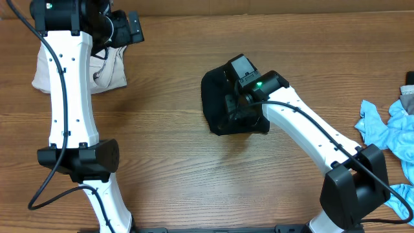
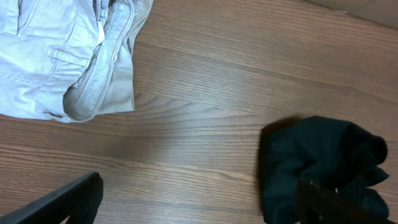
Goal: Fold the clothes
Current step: 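Press the folded bundle flat with the right gripper, left arm withdrawn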
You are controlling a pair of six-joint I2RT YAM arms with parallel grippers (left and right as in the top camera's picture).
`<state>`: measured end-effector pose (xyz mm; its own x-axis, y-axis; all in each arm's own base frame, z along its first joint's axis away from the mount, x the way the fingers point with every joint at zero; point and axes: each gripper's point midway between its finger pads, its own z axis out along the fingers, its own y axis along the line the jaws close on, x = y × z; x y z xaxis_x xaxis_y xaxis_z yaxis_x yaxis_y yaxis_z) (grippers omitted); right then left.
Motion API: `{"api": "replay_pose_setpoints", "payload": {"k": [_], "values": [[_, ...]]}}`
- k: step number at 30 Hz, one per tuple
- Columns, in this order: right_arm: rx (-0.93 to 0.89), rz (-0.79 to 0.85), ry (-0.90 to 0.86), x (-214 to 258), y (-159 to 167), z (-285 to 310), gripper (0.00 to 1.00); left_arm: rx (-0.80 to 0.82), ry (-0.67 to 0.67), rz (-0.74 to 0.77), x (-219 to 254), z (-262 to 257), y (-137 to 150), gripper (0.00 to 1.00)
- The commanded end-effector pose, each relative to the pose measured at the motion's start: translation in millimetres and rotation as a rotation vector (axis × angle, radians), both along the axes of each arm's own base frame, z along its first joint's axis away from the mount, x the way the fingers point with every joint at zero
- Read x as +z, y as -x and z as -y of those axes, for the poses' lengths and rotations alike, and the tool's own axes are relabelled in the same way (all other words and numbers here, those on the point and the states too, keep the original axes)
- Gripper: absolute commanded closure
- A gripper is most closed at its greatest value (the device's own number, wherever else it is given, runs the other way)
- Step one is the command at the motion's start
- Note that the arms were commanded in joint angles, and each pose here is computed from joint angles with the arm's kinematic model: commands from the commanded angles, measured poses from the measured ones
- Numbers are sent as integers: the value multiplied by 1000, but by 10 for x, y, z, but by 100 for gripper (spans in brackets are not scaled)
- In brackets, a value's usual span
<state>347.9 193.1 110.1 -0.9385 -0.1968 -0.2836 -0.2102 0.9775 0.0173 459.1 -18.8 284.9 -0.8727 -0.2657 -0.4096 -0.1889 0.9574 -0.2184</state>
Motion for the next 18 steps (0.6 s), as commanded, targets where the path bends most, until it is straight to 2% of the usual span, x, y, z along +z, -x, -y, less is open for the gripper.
{"api": "replay_pose_setpoints", "payload": {"k": [1,5,11,13,14,16,18], "values": [[-14,11,20,-9,-28,11,51,-15,-29,-18,-73,-50,2,0],[-9,2,31,-31,-1,9,54,-15,-29,-19,-80,-49,0,0],[6,5,42,-36,31,-37,74,-15,-28,-20,-80,-48,1,0],[6,3,42,-39,37,-37,74,-15,-28,-20,-80,-48,1,0],[3,4,41,-36,34,-39,69,-15,-28,-20,-80,-49,1,0],[-4,6,31,-15,25,-54,47,-15,-29,-20,-80,-49,1,0],[5,2,3,14,24,-111,37,-15,-29,-20,-80,-49,1,0]]}}
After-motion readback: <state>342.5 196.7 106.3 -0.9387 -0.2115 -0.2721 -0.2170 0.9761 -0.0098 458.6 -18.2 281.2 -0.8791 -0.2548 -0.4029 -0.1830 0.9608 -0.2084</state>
